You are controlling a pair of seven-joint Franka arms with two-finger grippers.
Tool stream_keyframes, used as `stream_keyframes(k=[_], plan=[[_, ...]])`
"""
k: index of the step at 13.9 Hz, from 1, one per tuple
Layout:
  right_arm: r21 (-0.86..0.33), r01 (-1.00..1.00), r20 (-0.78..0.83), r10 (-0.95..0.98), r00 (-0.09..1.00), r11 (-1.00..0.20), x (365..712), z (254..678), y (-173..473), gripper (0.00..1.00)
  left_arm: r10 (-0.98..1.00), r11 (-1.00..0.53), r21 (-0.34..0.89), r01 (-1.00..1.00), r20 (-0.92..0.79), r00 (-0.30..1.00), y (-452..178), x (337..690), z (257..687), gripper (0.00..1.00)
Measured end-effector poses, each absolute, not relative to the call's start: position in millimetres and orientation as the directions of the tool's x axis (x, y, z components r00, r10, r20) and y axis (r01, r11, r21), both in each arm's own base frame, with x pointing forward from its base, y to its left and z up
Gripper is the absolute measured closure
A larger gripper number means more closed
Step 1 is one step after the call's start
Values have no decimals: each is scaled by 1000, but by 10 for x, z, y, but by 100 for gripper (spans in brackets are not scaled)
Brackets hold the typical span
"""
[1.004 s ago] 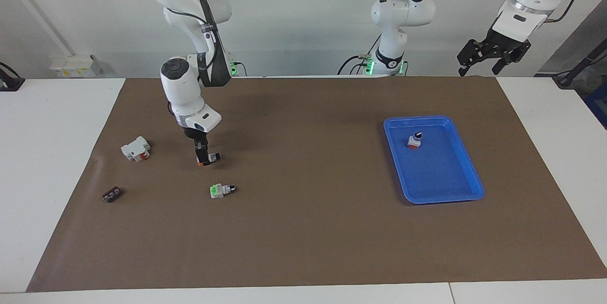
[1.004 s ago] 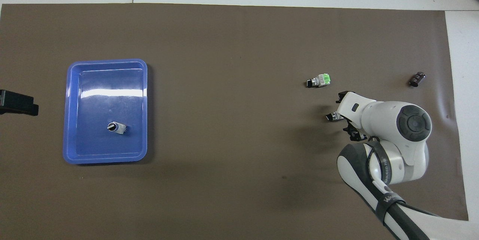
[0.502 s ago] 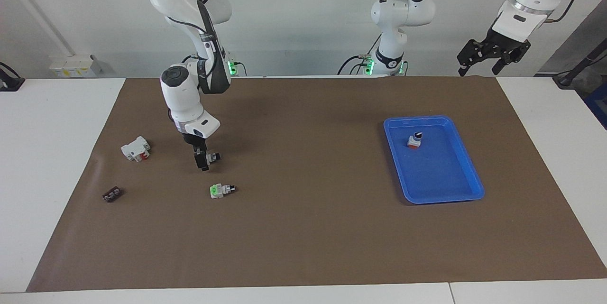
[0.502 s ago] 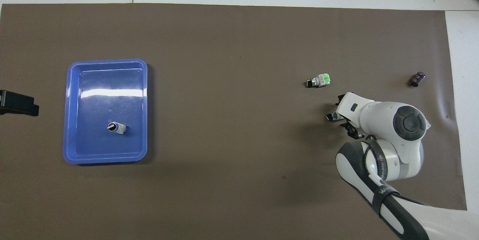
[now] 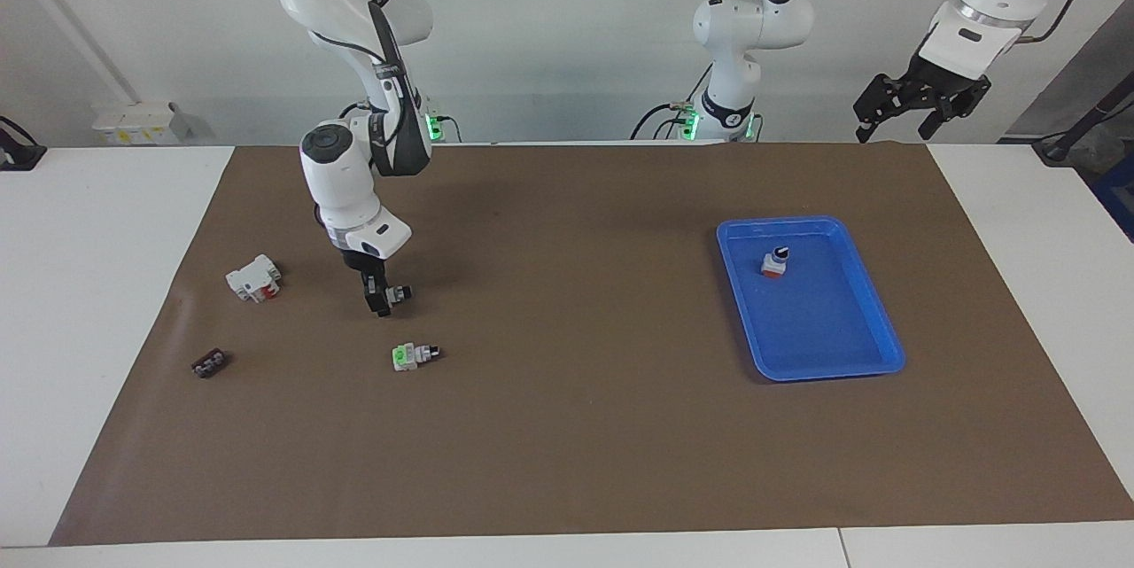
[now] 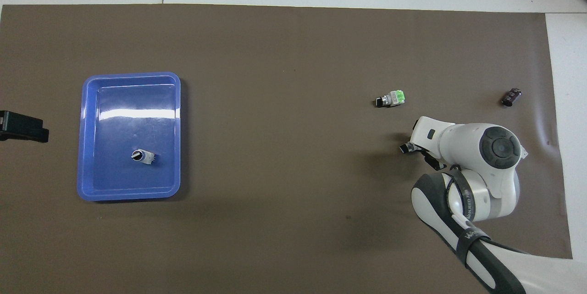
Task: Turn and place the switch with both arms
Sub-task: 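Reach the right gripper down and grasp the small white switch, then carry the switch toward the tray with the right gripper while the left gripper approaches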
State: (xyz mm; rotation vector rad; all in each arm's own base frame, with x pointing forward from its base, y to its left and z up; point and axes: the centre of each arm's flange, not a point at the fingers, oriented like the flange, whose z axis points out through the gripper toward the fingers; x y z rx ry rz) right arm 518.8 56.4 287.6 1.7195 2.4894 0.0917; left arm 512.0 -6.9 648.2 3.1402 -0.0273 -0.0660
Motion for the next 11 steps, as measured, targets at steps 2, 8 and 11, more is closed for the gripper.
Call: stream_keyframes(k=[2, 8, 11], plan=[[94, 926, -48, 930, -364, 367, 5195, 2955, 677, 67, -21, -1000, 1, -21, -41, 999, -87, 5117, 6488, 0], [161, 953, 169, 944, -284, 258, 5300, 3979, 1963, 67, -28, -1000, 0, -28, -41, 999, -127, 5115, 6489, 0], [209, 965, 293, 931, -217, 159, 5251, 4512, 2596, 67, -26, -1000, 1, -26, -38, 999, -114, 5104, 6505, 0]])
